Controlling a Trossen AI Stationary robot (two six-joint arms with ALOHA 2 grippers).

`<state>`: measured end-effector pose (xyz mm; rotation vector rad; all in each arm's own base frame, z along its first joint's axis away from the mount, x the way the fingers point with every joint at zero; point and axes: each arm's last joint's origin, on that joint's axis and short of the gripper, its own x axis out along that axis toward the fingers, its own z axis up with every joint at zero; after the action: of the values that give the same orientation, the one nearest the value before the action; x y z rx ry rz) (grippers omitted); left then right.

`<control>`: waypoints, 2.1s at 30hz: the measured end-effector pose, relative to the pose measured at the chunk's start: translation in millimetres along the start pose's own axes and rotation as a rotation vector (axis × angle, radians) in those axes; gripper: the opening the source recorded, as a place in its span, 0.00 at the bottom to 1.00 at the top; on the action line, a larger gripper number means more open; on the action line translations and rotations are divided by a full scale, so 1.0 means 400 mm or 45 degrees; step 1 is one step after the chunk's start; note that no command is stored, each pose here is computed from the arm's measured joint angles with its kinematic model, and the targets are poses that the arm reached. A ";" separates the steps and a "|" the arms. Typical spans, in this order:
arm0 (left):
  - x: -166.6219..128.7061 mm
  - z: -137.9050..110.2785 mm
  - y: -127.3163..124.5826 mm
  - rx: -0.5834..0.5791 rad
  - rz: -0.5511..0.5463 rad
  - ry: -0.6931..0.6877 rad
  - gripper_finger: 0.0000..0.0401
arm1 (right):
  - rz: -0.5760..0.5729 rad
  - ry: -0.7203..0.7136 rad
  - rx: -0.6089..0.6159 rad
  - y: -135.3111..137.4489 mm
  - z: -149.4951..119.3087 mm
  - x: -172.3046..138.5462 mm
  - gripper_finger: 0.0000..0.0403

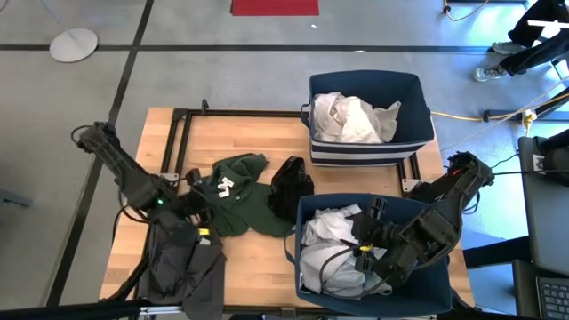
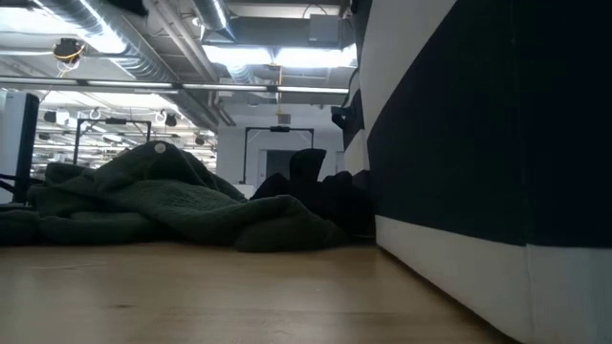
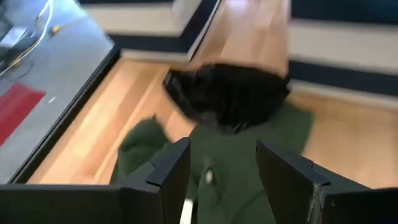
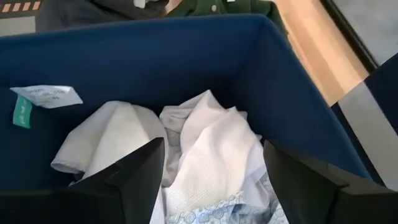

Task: Sort clothes
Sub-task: Put the green polo shirt into the bottom blue bin

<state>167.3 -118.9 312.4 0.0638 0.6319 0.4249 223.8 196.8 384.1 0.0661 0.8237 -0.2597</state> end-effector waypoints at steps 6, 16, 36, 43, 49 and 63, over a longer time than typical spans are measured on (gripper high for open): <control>0.084 -0.024 -0.035 0.052 0.127 0.217 0.43 | -0.002 -0.003 0.000 0.000 0.000 0.000 0.68; 0.214 -0.073 -0.062 0.207 0.179 0.481 0.43 | -0.023 0.008 -0.018 0.002 -0.012 0.014 0.68; 0.395 -0.251 0.053 -0.066 0.257 0.652 0.43 | -0.047 0.039 -0.046 0.011 -0.040 0.051 0.68; 0.450 -0.296 0.092 -0.311 0.117 0.630 0.43 | -0.053 0.027 -0.060 0.011 -0.039 0.051 0.68; 0.469 -0.309 0.114 -0.352 0.074 0.611 0.42 | -0.060 0.015 -0.070 0.011 -0.038 0.051 0.68; 0.468 -0.309 0.105 -0.229 -0.018 0.608 0.04 | -0.060 0.014 -0.070 0.011 -0.038 0.051 0.68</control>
<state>215.1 -13.4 115.6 -0.2195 1.0599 0.4854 227.4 199.4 358.5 -0.0034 0.8439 -0.2809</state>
